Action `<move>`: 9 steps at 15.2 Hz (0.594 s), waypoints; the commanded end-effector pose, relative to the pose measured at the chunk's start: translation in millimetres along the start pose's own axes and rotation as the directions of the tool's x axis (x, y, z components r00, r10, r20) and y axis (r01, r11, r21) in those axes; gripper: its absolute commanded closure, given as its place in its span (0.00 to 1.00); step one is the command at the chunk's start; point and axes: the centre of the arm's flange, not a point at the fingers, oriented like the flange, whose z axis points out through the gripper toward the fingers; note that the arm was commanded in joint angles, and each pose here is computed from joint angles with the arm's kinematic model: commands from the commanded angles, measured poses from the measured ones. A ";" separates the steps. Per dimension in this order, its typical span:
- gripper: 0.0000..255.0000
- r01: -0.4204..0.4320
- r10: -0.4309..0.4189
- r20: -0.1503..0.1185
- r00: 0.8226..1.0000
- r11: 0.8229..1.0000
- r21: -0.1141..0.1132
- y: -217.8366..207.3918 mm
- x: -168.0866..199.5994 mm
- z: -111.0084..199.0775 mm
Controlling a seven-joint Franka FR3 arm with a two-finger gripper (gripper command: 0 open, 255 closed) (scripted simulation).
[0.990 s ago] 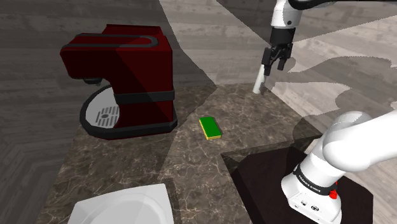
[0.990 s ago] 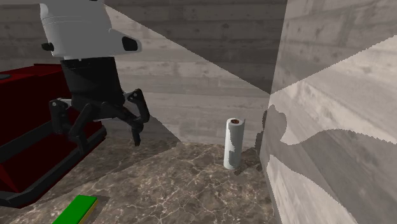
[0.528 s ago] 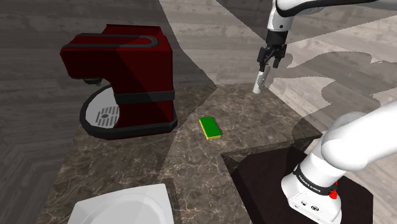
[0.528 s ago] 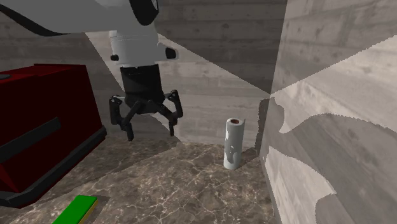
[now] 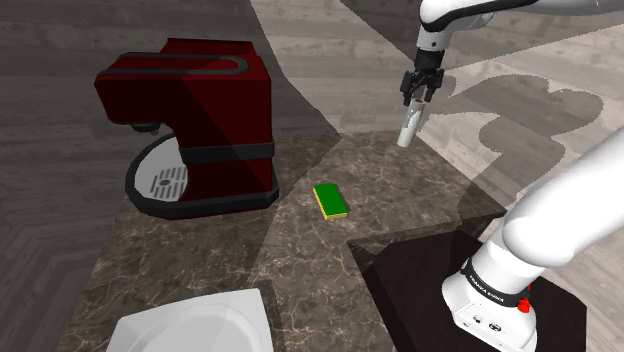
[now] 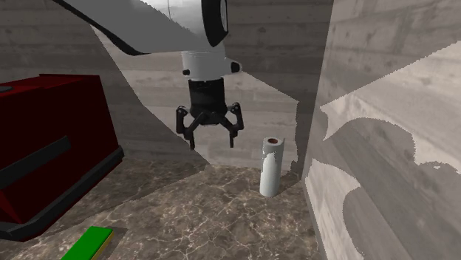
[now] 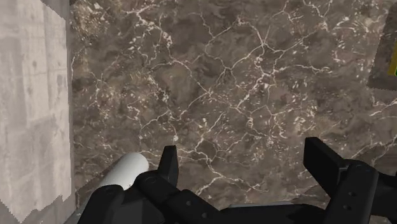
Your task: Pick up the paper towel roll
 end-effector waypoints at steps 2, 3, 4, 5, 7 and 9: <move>0.00 -0.032 0.032 -0.013 0.999 0.999 0.004 30.2 24.1 6.9; 0.00 -0.043 0.043 -0.017 0.999 0.999 0.006 39.7 32.6 9.2; 0.00 -0.053 0.053 -0.021 0.998 0.999 0.007 49.4 40.9 11.4; 0.00 -0.064 0.064 -0.025 0.998 0.998 0.009 59.1 49.1 13.6; 0.00 -0.085 0.085 -0.033 0.996 0.996 0.013 78.8 65.3 17.9; 0.00 -0.106 0.106 -0.040 0.993 0.994 0.017 98.8 81.1 22.2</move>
